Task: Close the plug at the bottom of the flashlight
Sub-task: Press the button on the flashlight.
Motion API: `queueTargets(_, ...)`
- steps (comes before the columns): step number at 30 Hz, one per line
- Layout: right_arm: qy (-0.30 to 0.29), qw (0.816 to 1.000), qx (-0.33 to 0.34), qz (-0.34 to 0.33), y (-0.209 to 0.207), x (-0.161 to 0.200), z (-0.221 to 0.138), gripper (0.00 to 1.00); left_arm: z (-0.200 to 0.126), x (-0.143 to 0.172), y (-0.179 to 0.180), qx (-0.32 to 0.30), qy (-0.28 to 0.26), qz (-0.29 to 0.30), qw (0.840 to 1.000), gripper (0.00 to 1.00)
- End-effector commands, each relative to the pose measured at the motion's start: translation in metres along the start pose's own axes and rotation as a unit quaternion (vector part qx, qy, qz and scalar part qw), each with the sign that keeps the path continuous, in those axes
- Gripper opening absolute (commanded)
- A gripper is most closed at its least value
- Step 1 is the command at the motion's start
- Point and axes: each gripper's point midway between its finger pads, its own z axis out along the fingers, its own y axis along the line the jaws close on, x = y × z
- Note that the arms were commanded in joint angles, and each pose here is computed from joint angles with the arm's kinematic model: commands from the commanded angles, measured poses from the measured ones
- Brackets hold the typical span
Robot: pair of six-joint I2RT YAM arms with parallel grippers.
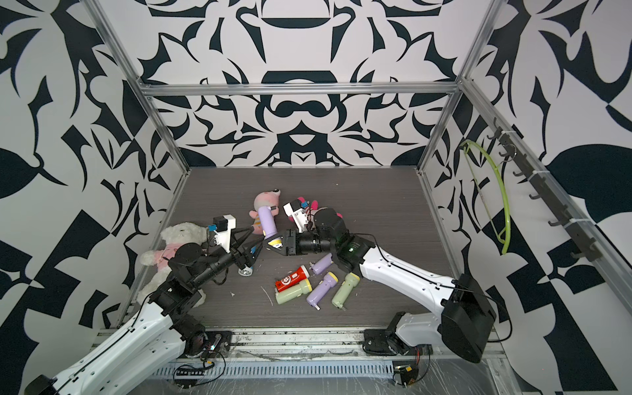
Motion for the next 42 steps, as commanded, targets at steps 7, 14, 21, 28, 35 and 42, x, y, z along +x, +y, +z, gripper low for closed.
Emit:
queueTargets(7,-0.024,0.998,-0.040,-0.038,0.032,-0.016,-0.008,0.00,-0.011,-0.028,-0.009,0.005,-0.038,0.021,0.999,0.75)
queueTargets(14,-0.020,0.998,-0.042,-0.035,0.030,-0.016,-0.005,0.00,-0.021,-0.032,-0.011,0.001,-0.046,0.024,0.999,0.75)
queueTargets(21,-0.022,0.998,-0.042,-0.034,0.030,-0.016,-0.005,0.00,-0.011,-0.028,-0.012,0.012,-0.034,0.019,0.999,0.75)
queueTargets(28,-0.021,0.998,-0.042,-0.034,0.030,-0.015,-0.006,0.00,-0.006,-0.029,-0.010,0.010,-0.036,0.020,0.999,0.75)
queueTargets(35,-0.020,0.999,-0.039,-0.032,0.028,-0.014,-0.006,0.00,-0.014,-0.038,-0.015,0.011,-0.048,0.025,0.998,0.75)
queueTargets(42,-0.019,0.999,-0.040,-0.031,0.028,-0.014,-0.005,0.00,-0.009,-0.034,-0.015,0.017,-0.038,0.021,0.999,0.75)
